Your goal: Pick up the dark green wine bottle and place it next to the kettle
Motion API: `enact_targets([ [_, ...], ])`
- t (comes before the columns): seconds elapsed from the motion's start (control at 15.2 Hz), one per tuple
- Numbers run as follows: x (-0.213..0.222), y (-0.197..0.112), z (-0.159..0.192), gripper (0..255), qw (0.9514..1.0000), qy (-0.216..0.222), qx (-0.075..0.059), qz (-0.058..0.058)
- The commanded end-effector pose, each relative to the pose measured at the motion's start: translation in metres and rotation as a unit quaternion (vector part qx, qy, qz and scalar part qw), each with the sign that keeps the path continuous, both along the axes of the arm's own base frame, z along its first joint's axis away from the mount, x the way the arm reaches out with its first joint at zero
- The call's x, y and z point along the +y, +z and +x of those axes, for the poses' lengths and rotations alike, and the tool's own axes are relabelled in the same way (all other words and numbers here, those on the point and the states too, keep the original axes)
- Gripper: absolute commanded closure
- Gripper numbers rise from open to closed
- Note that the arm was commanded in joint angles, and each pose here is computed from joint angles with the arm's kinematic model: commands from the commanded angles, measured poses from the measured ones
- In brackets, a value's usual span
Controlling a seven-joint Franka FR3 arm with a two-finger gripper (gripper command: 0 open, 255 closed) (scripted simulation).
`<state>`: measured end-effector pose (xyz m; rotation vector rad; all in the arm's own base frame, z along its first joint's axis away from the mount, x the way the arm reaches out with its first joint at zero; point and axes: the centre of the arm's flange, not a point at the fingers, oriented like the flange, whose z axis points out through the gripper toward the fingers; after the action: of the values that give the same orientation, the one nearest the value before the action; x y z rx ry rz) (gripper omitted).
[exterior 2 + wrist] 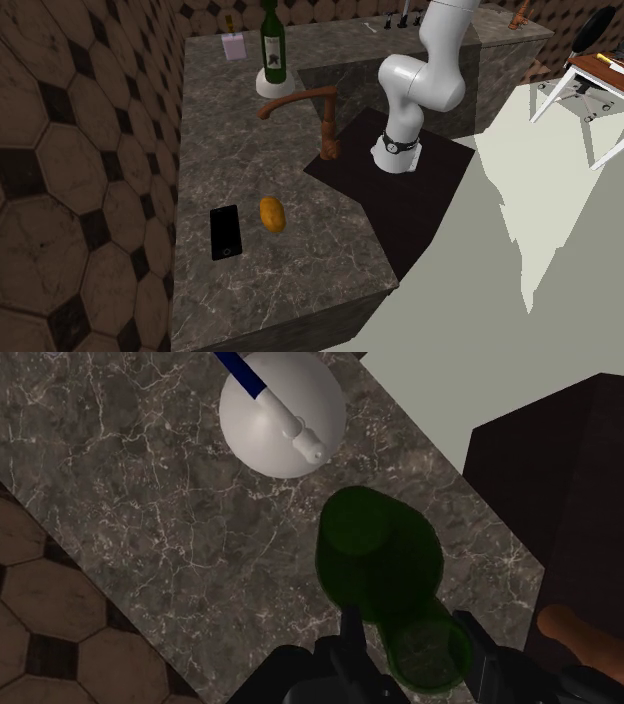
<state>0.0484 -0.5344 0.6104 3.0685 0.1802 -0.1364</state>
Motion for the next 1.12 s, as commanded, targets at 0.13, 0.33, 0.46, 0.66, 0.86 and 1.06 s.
enact_targets([
  [0.13,0.000,-0.020,0.001,255,1.0000,0.000,0.000,0.000],
  [0.33,0.000,-0.036,0.001,255,1.0000,0.000,0.000,0.000],
  [0.46,0.000,-0.047,0.001,255,1.0000,0.000,0.000,0.000],
  [0.66,0.000,-0.062,0.001,255,1.0000,0.000,0.000,0.000],
  [0.86,0.000,-0.078,0.001,255,1.0000,0.000,0.000,0.000],
  [1.06,0.000,-0.094,0.001,255,1.0000,0.000,0.000,0.000],
])
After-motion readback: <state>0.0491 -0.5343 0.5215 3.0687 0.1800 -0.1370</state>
